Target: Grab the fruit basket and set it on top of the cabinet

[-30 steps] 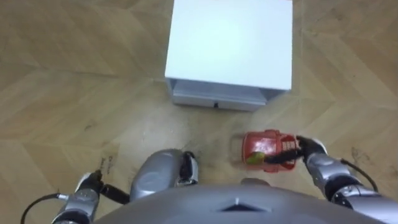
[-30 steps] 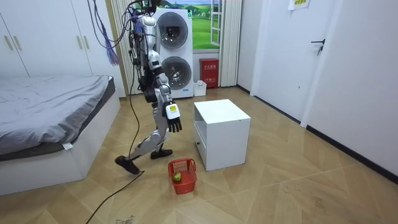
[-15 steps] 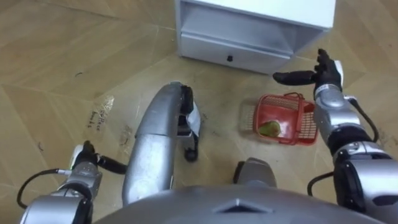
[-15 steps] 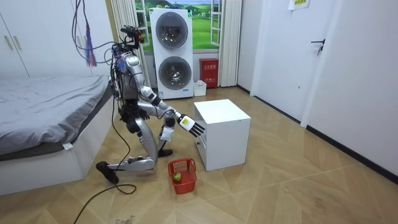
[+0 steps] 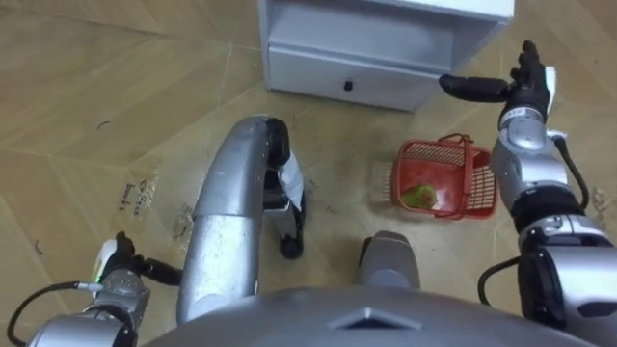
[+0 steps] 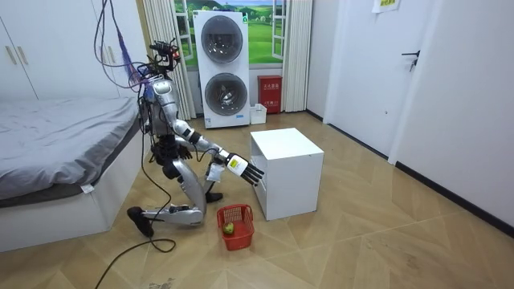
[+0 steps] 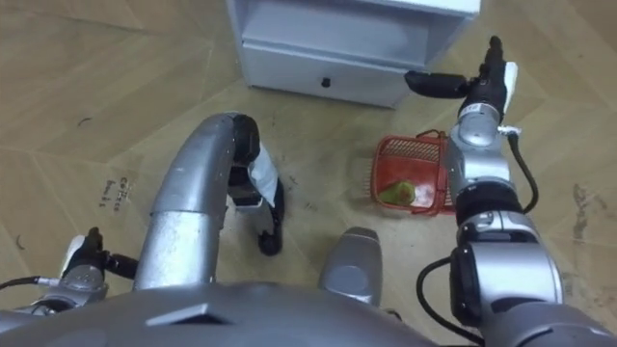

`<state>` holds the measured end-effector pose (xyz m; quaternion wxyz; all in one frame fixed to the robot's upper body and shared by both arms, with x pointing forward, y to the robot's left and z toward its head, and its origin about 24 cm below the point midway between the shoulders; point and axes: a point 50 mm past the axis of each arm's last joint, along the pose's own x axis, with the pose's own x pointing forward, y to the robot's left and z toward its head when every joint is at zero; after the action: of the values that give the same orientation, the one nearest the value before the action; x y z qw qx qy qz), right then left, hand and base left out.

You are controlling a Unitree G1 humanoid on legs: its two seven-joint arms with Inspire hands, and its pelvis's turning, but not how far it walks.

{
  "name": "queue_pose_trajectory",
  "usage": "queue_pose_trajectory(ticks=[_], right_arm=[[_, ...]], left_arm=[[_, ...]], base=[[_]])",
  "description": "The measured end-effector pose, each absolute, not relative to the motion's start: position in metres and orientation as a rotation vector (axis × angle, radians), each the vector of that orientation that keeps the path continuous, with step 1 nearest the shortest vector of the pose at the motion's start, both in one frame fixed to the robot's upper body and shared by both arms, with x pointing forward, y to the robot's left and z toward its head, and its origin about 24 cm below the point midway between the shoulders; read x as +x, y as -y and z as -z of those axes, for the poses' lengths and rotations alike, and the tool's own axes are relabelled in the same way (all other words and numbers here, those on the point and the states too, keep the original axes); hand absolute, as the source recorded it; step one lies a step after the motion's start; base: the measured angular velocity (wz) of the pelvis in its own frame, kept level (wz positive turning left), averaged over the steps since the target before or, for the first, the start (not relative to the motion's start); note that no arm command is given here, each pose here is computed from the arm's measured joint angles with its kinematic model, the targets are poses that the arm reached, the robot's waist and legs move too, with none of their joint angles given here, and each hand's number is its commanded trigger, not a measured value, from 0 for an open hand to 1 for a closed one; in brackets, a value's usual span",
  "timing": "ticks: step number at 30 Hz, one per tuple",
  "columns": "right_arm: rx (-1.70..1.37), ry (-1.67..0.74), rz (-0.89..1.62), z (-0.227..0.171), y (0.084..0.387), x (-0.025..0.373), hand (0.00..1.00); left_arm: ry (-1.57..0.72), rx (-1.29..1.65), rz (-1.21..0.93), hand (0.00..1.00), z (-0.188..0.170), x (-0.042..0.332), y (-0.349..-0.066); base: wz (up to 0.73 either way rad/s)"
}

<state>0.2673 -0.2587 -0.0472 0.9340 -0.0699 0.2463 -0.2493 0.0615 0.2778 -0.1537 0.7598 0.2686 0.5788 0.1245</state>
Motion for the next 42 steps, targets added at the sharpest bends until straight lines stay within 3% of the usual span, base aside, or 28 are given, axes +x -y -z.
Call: queue_pose_trajectory(ticks=[9,13,22,42], right_arm=[[-0.159,-0.531,0.531,0.052,0.265,0.262,0.0],[-0.198,-0.552,0.523,0.051,0.278,0.258,0.0],[-0.236,-0.608,0.457,0.063,0.271,0.25,0.0],[-0.139,-0.817,0.408,0.096,0.277,0.216,0.0]], left_arm=[[-1.344,0.591,-0.219,0.0,0.158,0.029,-0.275],[-1.344,0.561,-0.139,0.0,0.163,0.033,-0.259],[-1.314,0.531,-0.063,0.0,0.164,0.049,-0.254],[-1.32,0.525,-0.004,0.0,0.165,0.047,-0.251]], base=[[-0.02],[-0.07],[-0.05],[0.0]])
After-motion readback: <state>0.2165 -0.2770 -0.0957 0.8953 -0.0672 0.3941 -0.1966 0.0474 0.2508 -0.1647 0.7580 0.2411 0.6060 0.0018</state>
